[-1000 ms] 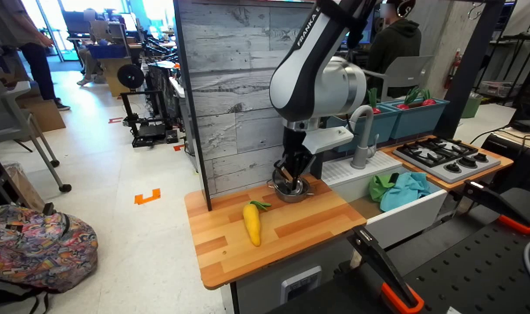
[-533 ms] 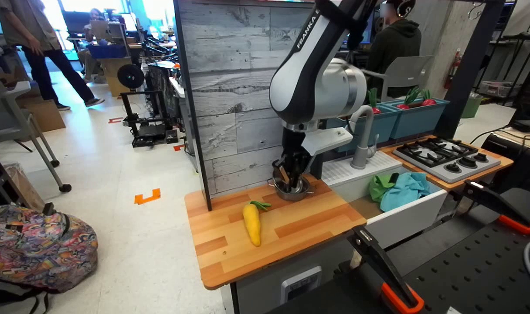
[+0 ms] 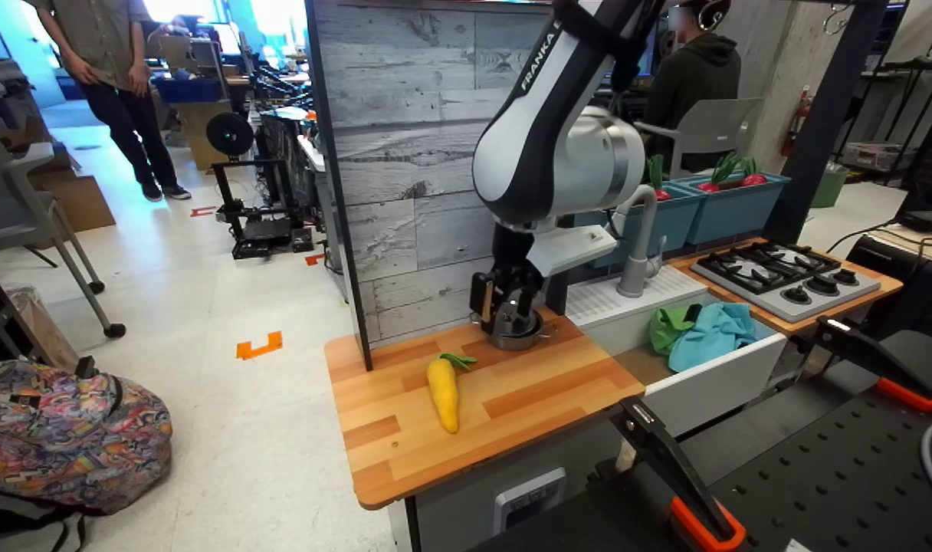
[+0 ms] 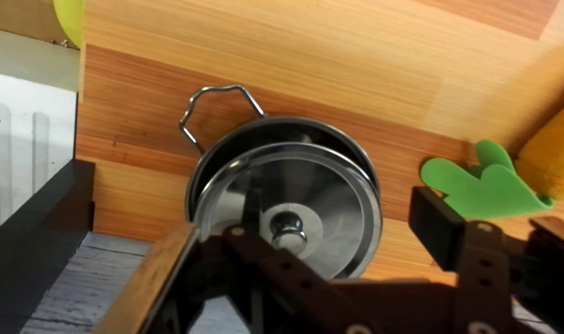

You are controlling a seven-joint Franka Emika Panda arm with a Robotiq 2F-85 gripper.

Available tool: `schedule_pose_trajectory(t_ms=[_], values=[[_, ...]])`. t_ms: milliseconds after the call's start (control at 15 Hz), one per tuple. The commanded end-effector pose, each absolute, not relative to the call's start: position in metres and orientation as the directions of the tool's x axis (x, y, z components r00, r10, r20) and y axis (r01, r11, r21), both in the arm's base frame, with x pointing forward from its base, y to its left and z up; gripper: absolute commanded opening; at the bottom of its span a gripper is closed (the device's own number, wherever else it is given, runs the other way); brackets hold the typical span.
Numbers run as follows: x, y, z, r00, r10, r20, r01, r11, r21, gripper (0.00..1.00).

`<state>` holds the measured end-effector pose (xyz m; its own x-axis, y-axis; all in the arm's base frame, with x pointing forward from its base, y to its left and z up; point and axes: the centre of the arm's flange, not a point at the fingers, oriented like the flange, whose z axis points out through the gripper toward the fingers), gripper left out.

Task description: Pick up the lid from the pot and put it on the counter

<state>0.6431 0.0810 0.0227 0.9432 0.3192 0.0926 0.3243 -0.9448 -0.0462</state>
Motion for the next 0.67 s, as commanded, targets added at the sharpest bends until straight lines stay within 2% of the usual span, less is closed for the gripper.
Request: schedule_pose_trajectory(t_ms=[0,467,533,600], values=[[0.6421,0.0824,0.0276,0.942,0.301,0.145,0.309,-0.950,-0.036,1.00],[0.6484,0.0844,0.0257,0.946,0.254,0.202,0.263,-0.964,-0.021,1.00],[0.6488,0.0845,0.0253,0.946,0.248,0.207,0.258,-0.966,-0.020,0.81],[0.6492,0.0846,0.0248,0.947,0.247,0.204,0.256,-0.967,-0.017,0.74]])
